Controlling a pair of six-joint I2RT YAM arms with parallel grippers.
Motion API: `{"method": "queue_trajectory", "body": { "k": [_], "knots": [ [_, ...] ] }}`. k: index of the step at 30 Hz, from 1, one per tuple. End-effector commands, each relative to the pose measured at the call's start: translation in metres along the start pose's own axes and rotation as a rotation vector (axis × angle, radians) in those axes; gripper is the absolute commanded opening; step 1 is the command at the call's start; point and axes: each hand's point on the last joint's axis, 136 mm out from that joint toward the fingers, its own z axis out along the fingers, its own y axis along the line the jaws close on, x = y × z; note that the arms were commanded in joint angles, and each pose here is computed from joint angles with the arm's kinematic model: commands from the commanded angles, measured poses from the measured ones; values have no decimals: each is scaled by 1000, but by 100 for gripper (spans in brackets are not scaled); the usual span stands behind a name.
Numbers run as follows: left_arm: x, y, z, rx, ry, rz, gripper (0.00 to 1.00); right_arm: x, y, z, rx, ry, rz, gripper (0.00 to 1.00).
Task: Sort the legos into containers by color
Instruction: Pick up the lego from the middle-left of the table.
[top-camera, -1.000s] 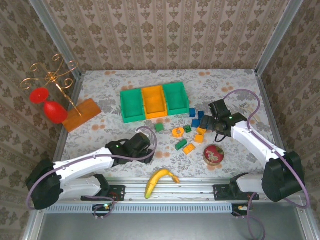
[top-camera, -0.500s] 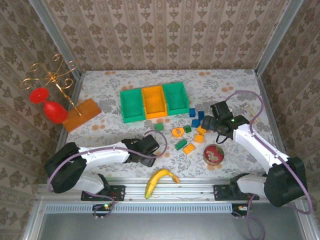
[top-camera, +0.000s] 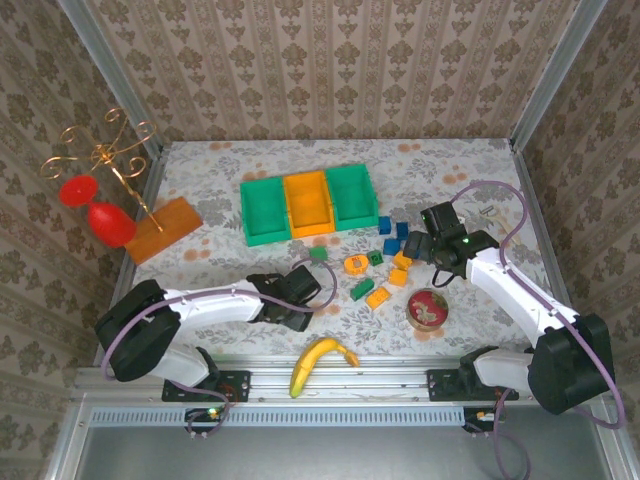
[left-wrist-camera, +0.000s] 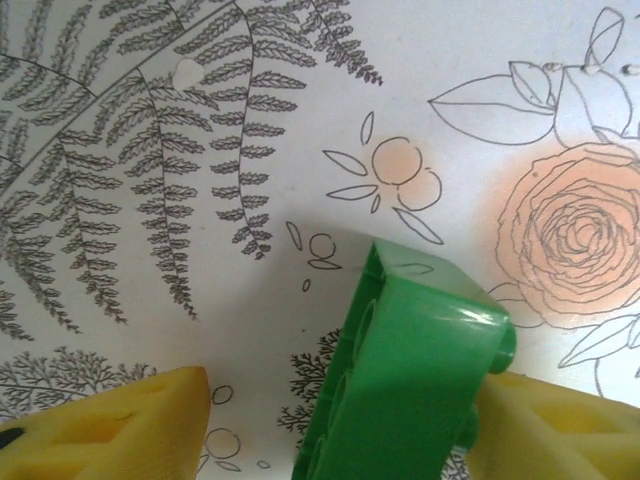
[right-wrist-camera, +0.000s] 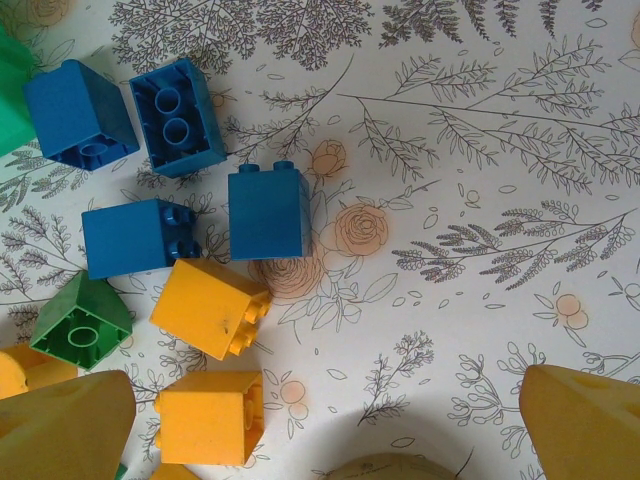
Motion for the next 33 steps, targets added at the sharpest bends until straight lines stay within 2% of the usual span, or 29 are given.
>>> {"method": "queue_trajectory", "body": {
  "k": [1,8,15,22,27,33],
  "knots": [
    [0,17,15,-71,3,-34,57,-4,-6,-1,25,-27,24,100],
    [-5,16,13,-58,-9,-53,33,-4,-5,2,28,-22,25,100],
    [-16,13,-5,-29,-52,-69,21,-3,-6,3,31,-19,27,100],
    [-49,20,-45,6,-190,-141,19,-4,-3,2,20,-21,28,100],
    [-88,45,-70,-43,-339,-217,18,-4,-1,4,7,-16,34,100],
    [-136,82,-94,-112,-458,-263,16,-4,7,5,-24,-3,32,100]
  ]
}}
